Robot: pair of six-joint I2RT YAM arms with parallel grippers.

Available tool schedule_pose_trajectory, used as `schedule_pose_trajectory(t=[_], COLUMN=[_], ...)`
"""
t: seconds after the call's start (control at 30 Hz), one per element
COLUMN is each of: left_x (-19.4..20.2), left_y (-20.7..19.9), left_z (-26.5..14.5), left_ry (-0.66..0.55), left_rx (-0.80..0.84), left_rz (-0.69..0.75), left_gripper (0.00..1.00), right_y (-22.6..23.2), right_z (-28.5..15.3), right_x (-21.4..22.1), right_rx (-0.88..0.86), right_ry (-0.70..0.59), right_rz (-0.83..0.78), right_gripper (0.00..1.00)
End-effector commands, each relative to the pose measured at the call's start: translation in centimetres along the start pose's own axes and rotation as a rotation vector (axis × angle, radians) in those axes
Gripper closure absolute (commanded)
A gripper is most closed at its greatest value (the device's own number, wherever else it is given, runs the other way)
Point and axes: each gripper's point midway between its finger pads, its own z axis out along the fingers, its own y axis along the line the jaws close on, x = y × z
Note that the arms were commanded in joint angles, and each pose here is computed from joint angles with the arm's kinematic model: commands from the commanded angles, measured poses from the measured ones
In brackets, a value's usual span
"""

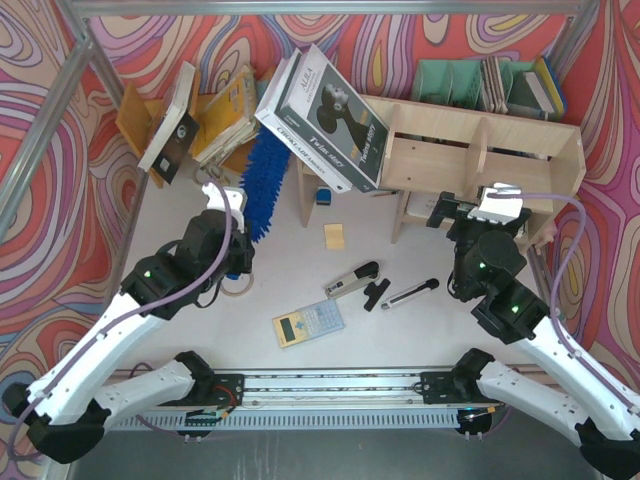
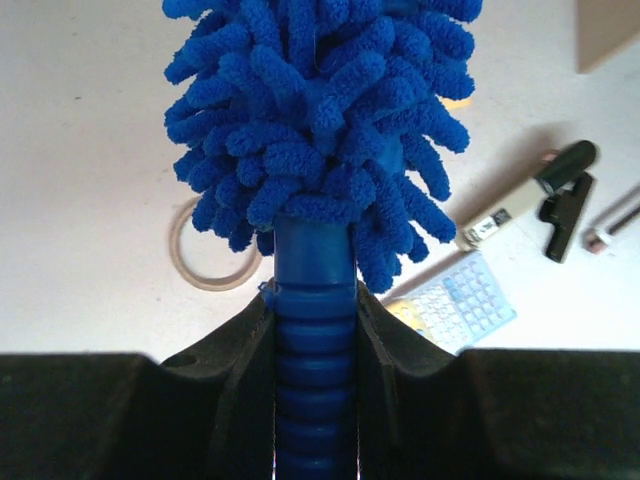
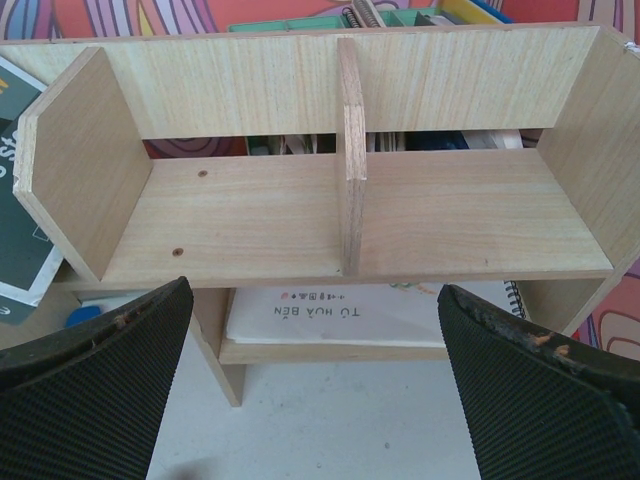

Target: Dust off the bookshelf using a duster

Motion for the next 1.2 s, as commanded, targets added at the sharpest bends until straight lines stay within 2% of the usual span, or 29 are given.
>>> schedule_pose_trajectory(t=[0.0,0.23,0.67,0.8,1.17], left_x=[-1.5,-0.2,6.1,7.4,0.4], left_y=[-2.1,-2.8,-3.9,-3.3,-2.8], left_z=[-1.5,-1.4,2.6,2.9,-1.9], left_ry=[-0.086,-0.053,0.143,0.213,-0.033], left_rx=[0.156,0.2,0.215,0.17,0.218], left_rz=[-0.033,-0.022,-0.014,-0.006,-0.038], left_gripper=[1.0,1.0,1.0,1.0,1.0], right_y=[-0.3,0.0,-0.2,-0.3,-0.4], right_z=[0.2,0.3,0.2,0.2,0.1], right_x=[0.1,0.2,0.2,0.1,0.1], right_rx=[0.02,0.018,0.02,0.022,0.021], right_ry=[0.003,0.008,0.006,0.005,0.004], right_rz=[0.001,-0.007,-0.004,-0.002,0.003], right_gripper=[0.02,0.02,0.02,0.02,0.02])
